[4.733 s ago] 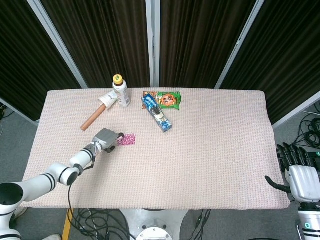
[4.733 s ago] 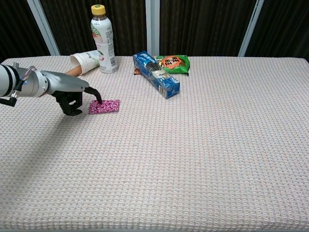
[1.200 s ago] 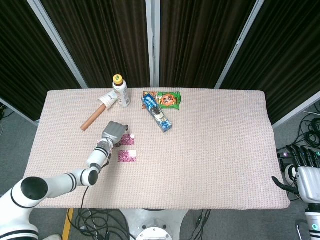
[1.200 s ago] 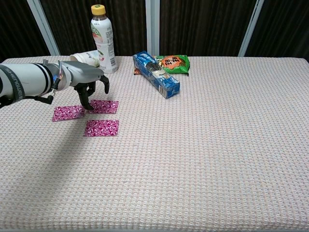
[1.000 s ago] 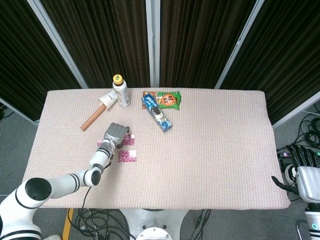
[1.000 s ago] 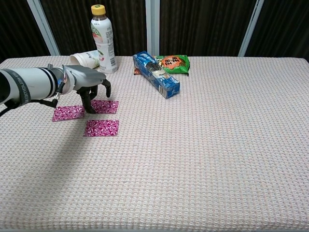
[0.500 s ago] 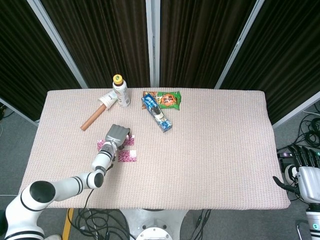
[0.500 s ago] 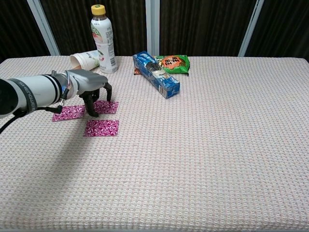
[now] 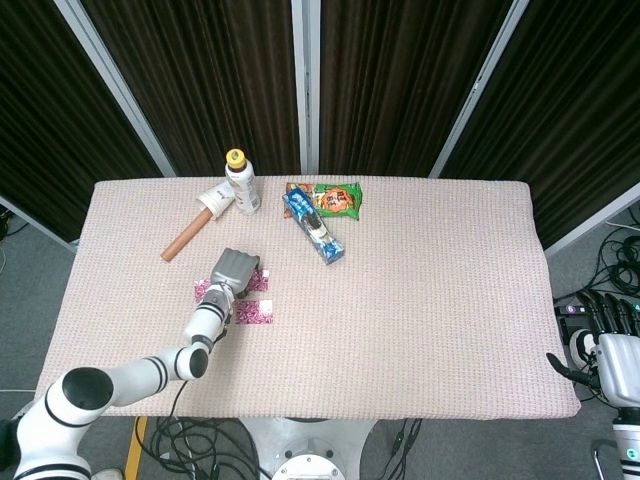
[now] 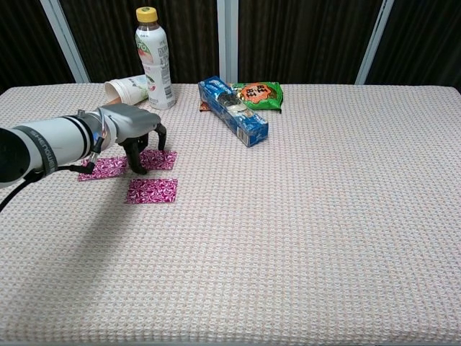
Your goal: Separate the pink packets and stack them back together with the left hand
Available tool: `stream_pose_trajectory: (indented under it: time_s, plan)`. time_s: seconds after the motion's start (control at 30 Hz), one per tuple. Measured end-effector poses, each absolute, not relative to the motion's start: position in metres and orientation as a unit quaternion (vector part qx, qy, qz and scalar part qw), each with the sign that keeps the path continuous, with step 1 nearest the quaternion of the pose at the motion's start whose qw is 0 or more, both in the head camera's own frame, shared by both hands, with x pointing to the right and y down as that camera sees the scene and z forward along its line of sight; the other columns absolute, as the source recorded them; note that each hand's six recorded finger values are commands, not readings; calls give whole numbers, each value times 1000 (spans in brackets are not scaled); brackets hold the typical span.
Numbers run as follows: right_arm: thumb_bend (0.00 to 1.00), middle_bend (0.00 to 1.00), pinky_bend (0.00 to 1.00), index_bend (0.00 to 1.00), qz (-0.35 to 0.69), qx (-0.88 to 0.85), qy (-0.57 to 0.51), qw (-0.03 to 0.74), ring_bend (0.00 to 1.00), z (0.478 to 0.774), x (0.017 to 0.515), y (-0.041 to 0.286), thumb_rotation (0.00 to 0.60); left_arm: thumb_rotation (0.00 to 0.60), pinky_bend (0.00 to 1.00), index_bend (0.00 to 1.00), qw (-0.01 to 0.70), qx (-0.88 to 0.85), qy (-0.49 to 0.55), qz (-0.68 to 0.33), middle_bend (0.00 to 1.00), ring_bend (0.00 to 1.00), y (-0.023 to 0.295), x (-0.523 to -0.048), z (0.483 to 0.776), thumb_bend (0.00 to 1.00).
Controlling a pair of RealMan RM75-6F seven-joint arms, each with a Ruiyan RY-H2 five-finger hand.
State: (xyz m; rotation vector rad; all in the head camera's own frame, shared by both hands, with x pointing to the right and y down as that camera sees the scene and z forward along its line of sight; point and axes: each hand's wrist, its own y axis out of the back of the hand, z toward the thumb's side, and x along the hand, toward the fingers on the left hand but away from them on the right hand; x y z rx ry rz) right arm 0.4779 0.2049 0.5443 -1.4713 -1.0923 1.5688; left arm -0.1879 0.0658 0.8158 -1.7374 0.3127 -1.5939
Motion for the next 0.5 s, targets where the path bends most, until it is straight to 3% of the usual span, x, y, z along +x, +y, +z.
stream_pose_trajectory:
  time_s: [0.5]
  plan:
    - [91, 56, 0, 95, 603, -574, -424, 358, 0, 544, 477, 204, 436, 600, 906, 460, 367, -677, 146, -621, 901, 872, 70, -181, 789, 263]
